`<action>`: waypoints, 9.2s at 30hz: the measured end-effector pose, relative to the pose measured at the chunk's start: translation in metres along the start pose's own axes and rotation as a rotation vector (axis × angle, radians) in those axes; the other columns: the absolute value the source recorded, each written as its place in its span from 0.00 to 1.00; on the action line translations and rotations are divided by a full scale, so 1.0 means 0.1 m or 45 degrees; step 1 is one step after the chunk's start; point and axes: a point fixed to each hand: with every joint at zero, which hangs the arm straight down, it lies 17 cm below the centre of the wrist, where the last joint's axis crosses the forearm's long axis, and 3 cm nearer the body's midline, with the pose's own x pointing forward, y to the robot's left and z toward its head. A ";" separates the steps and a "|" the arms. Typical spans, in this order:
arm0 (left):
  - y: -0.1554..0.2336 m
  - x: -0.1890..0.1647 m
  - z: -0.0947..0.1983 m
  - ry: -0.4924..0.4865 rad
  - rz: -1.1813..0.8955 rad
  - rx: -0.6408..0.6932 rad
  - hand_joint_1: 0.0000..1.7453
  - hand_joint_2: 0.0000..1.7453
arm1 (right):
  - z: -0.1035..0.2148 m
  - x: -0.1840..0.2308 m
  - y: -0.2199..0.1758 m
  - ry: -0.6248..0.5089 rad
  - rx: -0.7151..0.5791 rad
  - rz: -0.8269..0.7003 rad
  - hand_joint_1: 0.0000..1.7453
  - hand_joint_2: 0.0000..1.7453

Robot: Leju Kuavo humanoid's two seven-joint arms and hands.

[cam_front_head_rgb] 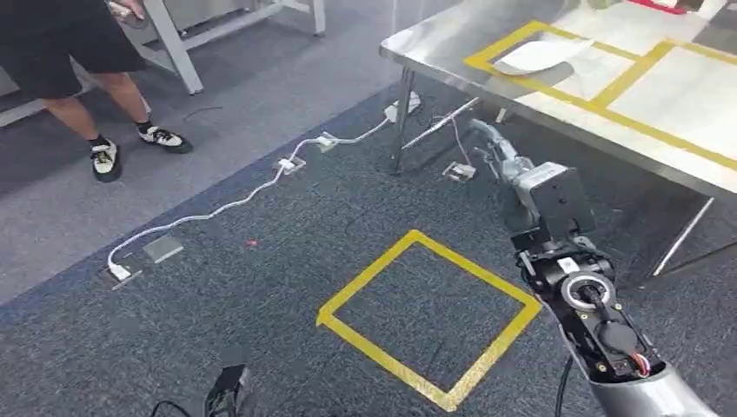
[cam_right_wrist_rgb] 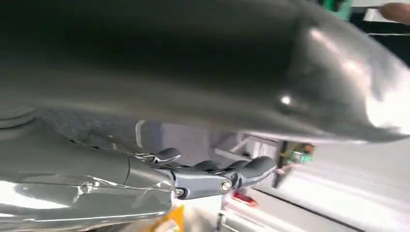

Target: Take the parts from the cabinet and place them on the table.

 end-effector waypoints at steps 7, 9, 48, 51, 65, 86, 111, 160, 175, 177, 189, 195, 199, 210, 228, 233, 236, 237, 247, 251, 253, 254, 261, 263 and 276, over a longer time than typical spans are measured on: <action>0.03 0.00 0.00 0.000 -0.001 0.006 0.00 0.00 | 0.02 -0.03 -0.03 0.010 -0.024 -0.002 0.00 0.00; 0.05 0.01 -0.01 -0.002 -0.001 0.011 0.00 0.00 | 0.04 -0.05 -0.01 0.017 -0.022 -0.007 0.00 0.00; -0.02 0.12 0.00 -0.028 -0.014 -0.005 0.00 1.00 | 0.07 -0.09 -0.09 0.026 -0.061 -0.009 0.00 1.00; 0.00 0.06 0.00 -0.021 -0.015 -0.009 0.00 1.00 | 0.08 -0.13 -0.14 0.039 -0.096 -0.002 0.00 1.00; 0.00 0.15 -0.01 -0.043 -0.014 -0.001 0.00 0.00 | 0.03 -0.13 -0.33 0.045 -0.197 0.049 0.00 1.00; 0.04 0.07 -0.01 -0.027 -0.021 0.010 0.00 0.00 | 0.09 -0.25 -0.46 0.094 -0.292 0.066 0.00 1.00; 0.00 0.04 0.00 -0.019 -0.016 0.007 0.00 0.00 | 0.10 -0.29 -0.46 0.107 -0.308 0.060 0.00 1.00; -0.01 0.04 0.00 -0.013 -0.020 -0.002 0.00 0.00 | -0.24 -0.22 -0.44 0.124 -0.181 0.307 0.00 0.00; -0.05 0.10 0.00 -0.024 -0.039 -0.011 0.00 0.00 | -0.65 -0.44 -0.67 0.223 -0.101 0.488 0.00 0.00; -0.05 0.10 0.00 -0.024 -0.041 -0.011 0.00 0.00 | -0.67 -0.50 -0.72 0.242 -0.094 0.516 0.00 0.00; -0.04 0.10 0.00 -0.026 -0.048 -0.007 0.00 0.00 | -0.56 -0.91 -0.88 0.371 -0.082 0.552 0.00 0.00; -0.04 0.10 0.00 -0.026 -0.048 -0.006 0.00 0.00 | -0.50 -1.02 -0.91 0.407 -0.073 0.569 0.00 0.00; -0.03 0.10 0.00 -0.025 -0.048 -0.004 0.00 0.00 | -0.48 -1.06 -0.93 0.421 -0.074 0.567 0.00 0.00; 0.01 0.08 -0.01 -0.020 -0.032 0.009 0.00 0.00 | -0.47 -1.15 -0.98 0.445 -0.073 0.543 0.00 0.00; 0.03 0.11 -0.01 -0.039 -0.008 0.017 0.00 0.00 | -0.49 -1.23 -1.22 0.510 -0.142 0.544 0.00 0.00; 0.02 0.13 -0.01 -0.042 -0.006 0.016 0.00 0.00 | -0.45 -1.27 -1.37 0.544 -0.180 0.556 0.00 0.00; 0.05 0.08 -0.01 -0.031 -0.004 0.020 0.00 0.00 | -0.39 -1.32 -1.47 0.577 -0.198 0.560 0.00 0.00; 0.05 0.05 -0.01 -0.026 -0.005 0.021 0.00 0.00 | -0.35 -1.35 -1.49 0.591 -0.201 0.565 0.00 0.00; 0.11 0.08 -0.02 -0.040 0.009 0.034 0.00 0.00 | -0.13 -1.44 -1.91 0.673 -0.290 0.596 0.00 0.00; 0.11 0.06 -0.02 -0.036 0.009 0.035 0.00 0.00 | -0.03 -1.46 -2.10 0.698 -0.320 0.615 0.00 0.00; 0.11 0.04 -0.02 -0.032 0.009 0.035 0.00 0.00 | 0.05 -1.50 -2.15 0.717 -0.328 0.620 0.00 0.00; 0.11 0.04 -0.02 -0.033 0.009 0.035 0.00 0.00 | 0.07 -1.51 -2.17 0.721 -0.331 0.621 0.00 0.00; 0.08 0.03 -0.01 -0.031 0.009 0.030 0.00 0.00 | 0.10 -1.48 -2.31 0.725 -0.365 0.634 0.00 0.00; 0.10 0.04 -0.01 -0.034 0.009 0.033 0.00 0.00 | 0.10 -1.48 -2.32 0.722 -0.364 0.637 0.00 0.00; 0.13 0.04 -0.02 -0.031 0.007 0.039 0.00 0.00 | 0.28 -1.52 -2.52 0.765 -0.428 0.642 0.00 0.00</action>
